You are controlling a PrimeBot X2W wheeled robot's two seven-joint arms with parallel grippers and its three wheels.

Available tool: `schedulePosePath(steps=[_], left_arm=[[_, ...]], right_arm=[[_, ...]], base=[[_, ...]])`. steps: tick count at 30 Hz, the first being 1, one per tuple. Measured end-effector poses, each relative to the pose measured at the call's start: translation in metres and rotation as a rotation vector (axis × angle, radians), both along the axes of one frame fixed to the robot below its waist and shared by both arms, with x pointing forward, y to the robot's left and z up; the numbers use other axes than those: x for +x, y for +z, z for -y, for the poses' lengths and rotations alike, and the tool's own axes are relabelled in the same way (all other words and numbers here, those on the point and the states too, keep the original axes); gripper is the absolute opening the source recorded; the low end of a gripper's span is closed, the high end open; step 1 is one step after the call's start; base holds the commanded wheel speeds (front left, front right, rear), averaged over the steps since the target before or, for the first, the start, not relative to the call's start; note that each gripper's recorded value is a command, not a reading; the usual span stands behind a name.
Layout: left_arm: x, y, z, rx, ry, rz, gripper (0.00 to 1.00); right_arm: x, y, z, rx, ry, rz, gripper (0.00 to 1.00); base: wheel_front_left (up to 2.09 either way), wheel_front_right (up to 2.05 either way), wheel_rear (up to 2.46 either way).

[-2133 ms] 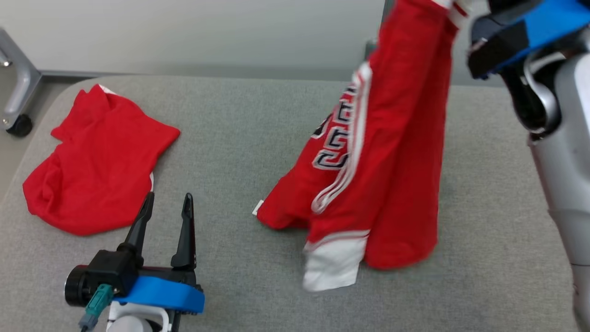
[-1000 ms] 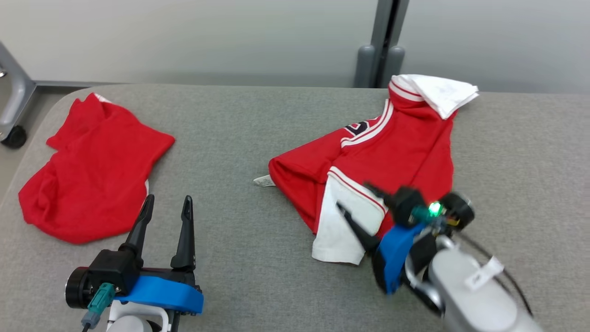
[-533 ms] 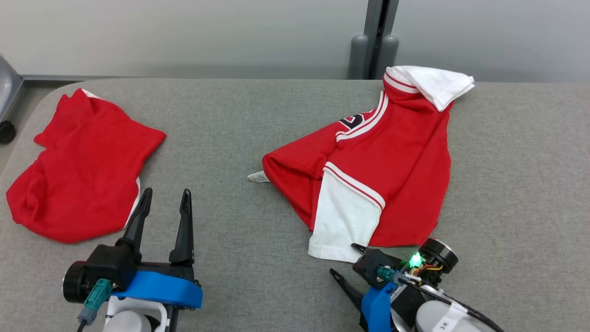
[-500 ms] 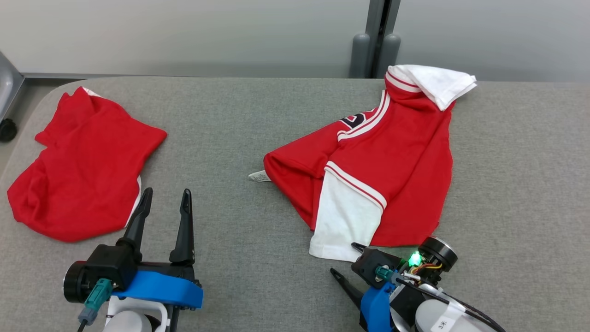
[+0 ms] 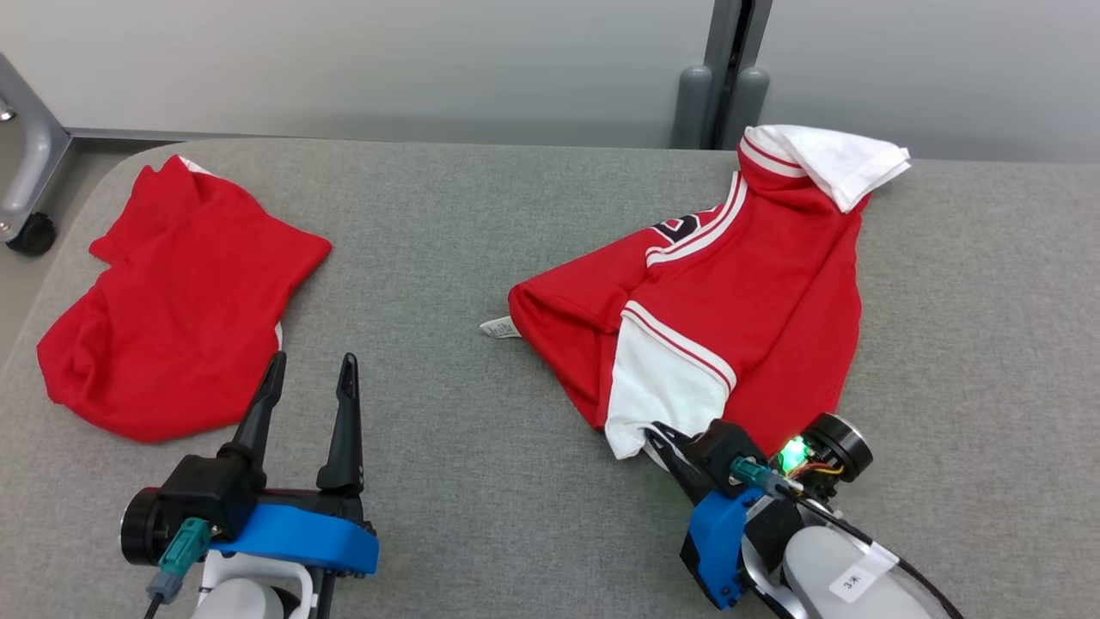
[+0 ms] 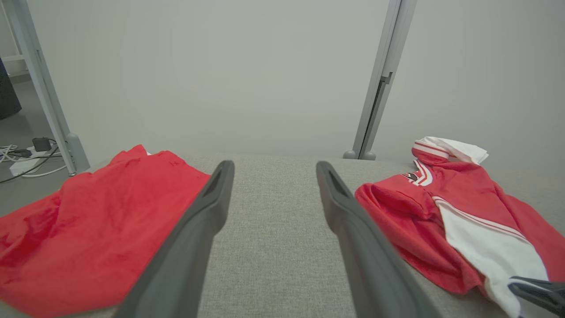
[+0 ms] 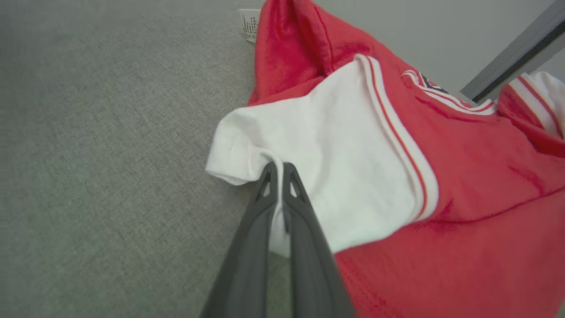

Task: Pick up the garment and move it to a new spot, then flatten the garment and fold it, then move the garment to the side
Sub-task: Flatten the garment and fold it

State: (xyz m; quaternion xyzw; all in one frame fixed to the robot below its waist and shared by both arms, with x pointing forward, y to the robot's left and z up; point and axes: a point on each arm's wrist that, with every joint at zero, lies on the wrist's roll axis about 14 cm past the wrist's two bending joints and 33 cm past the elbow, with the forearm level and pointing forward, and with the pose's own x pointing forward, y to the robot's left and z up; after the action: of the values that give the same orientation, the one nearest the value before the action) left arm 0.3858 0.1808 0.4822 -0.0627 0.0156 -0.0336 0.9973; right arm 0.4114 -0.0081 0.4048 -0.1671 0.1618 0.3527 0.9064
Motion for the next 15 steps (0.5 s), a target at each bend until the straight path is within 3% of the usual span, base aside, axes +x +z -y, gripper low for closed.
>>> schedulePosePath(steps=[8,11,15], left_arm=[[0.000,0.006,0.007,-0.003,-0.022,0.018,1.00],[0.000,0.010,0.012,-0.002,-0.036,0.028,1.00],[0.000,0.011,0.017,0.001,-0.055,0.029,1.00]], right_arm=[[0.016,0.053,0.030,0.263,-0.207,0.098,0.00],[0.027,0.086,0.067,0.430,-0.373,0.166,0.00],[0.028,0.108,0.162,0.643,-0.697,0.251,0.00]], base=[[0.00,0.00,0.00],[0.00,0.00,0.00],[0.00,0.00,0.00]])
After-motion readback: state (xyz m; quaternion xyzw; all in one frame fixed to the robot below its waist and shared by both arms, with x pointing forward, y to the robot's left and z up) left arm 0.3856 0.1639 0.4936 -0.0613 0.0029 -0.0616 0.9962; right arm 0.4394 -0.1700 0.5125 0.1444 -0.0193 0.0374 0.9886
